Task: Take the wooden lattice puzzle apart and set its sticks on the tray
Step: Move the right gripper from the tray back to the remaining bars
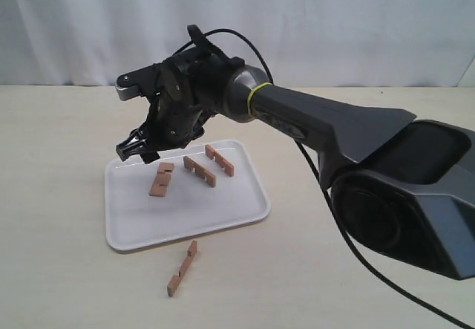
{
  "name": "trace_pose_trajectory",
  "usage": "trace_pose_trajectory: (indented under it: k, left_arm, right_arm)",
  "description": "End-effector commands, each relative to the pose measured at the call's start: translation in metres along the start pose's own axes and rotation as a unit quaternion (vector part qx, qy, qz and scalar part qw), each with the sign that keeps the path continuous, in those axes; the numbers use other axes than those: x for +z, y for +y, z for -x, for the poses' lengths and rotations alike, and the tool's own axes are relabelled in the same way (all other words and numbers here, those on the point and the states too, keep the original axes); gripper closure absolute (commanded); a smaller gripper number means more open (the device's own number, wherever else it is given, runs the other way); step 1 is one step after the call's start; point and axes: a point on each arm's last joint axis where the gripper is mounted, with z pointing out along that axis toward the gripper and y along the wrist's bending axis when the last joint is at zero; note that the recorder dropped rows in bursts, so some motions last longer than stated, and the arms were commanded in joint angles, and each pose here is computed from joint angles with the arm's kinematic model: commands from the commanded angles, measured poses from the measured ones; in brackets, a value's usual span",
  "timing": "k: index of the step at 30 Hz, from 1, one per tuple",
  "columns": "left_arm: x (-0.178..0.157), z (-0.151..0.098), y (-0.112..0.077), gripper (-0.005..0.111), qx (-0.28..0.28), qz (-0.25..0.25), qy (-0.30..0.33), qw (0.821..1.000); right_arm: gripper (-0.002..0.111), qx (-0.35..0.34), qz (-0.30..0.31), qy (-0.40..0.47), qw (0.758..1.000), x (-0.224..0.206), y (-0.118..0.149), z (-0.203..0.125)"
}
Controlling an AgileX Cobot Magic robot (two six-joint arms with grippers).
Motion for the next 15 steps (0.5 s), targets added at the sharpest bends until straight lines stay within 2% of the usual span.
trace_pose_trajectory:
  k: [1, 9, 15]
  left_arm:
    - [0.0, 0.0, 0.0, 0.107, 0.002, 0.0, -0.004, 1.0]
    - [0.0, 0.0, 0.0, 0.107, 0.002, 0.0, -0.004, 1.0]
    - [0.0, 0.0, 0.0, 0.107, 0.002, 0.0, -0.004, 1.0]
  right_arm:
    - [0.044, -0.001, 0.003, 0.022, 1.0, -0.028, -0.001, 0.004]
    - [0.044, -0.052, 0.013, 0.123, 0.991, -0.046, -0.001, -0.012]
    - [0.044, -0.097, 0.073, 0.147, 0.982, -0.053, 0.008, -0.028]
